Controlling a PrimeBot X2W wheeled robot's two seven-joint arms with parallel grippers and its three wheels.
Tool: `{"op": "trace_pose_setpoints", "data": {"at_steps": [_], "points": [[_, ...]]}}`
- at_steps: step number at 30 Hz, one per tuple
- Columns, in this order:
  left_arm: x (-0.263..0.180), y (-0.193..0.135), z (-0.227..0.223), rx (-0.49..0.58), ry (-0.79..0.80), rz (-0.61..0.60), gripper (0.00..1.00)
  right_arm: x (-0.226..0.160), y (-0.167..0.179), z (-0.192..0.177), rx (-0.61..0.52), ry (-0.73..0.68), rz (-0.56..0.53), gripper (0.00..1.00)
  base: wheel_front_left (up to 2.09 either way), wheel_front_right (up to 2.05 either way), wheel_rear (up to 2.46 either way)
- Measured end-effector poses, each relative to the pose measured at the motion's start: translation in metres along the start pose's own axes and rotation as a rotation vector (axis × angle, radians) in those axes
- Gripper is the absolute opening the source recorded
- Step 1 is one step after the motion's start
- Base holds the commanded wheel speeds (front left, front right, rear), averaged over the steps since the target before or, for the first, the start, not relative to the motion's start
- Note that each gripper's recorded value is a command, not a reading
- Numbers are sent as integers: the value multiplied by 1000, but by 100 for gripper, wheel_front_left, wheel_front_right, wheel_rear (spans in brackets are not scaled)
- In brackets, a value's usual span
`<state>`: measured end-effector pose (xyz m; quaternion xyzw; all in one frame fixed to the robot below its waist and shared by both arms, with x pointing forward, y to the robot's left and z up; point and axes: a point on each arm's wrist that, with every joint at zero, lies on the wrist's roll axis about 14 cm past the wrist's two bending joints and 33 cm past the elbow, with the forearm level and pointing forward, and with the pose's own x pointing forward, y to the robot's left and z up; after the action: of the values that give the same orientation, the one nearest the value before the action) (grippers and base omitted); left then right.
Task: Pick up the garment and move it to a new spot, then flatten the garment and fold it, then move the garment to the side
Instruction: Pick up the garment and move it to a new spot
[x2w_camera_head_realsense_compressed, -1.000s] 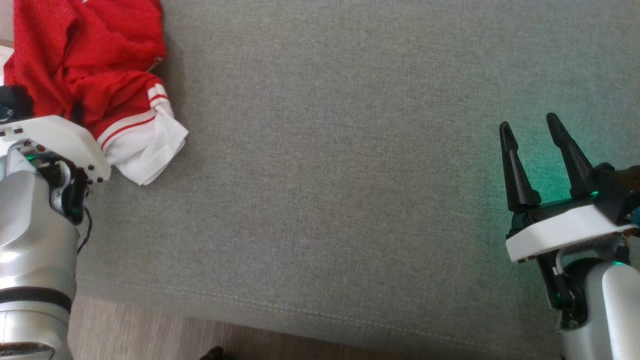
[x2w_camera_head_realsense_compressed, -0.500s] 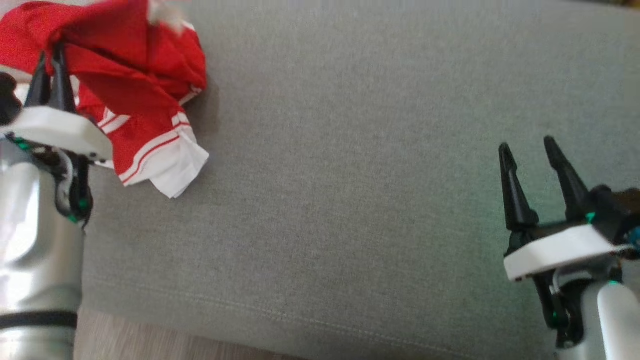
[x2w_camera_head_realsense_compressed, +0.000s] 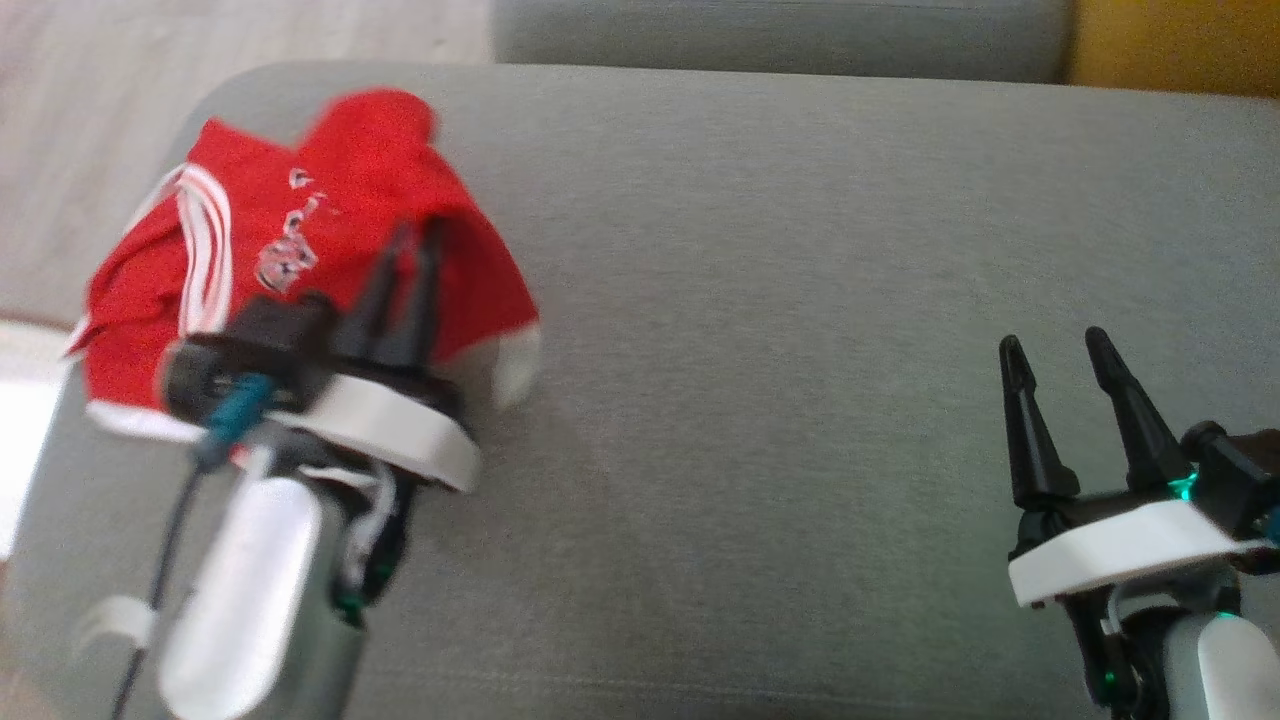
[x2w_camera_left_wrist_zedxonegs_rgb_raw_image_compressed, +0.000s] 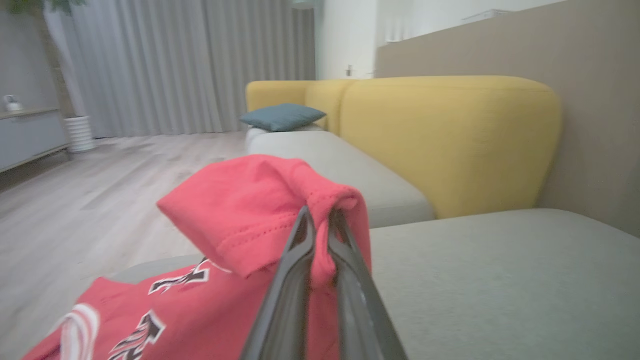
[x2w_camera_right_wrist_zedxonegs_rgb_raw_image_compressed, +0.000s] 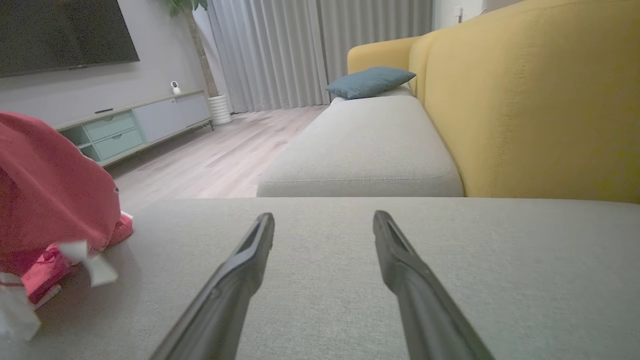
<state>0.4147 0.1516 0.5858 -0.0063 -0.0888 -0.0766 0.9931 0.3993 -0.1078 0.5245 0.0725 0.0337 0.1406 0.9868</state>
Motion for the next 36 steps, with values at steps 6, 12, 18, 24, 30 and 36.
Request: {"op": "trace_pose_setpoints", "data": {"at_steps": [6, 12, 18, 24, 30, 36], "points": [[16, -99, -20, -91, 52, -266, 0, -25, -29, 9, 14, -27, -101, 100, 0, 0, 0], [35, -188, -28, -131, 64, -525, 0, -49, -64, 10, 31, -39, -225, 100, 0, 0, 0], [55, -257, -26, -159, 28, -722, 0, -67, -96, 3, 57, -44, -341, 100, 0, 0, 0], [56, -290, -90, -152, 214, -809, 0, -76, -116, -19, 76, 7, -418, 100, 0, 0, 0], [35, -299, -149, -124, 430, -866, 33, -76, -126, -32, 72, 40, -449, 100, 0, 0, 0], [29, -292, -150, -106, 435, -865, 100, -63, -119, -36, 81, 44, -411, 100, 0, 0, 0]]}}
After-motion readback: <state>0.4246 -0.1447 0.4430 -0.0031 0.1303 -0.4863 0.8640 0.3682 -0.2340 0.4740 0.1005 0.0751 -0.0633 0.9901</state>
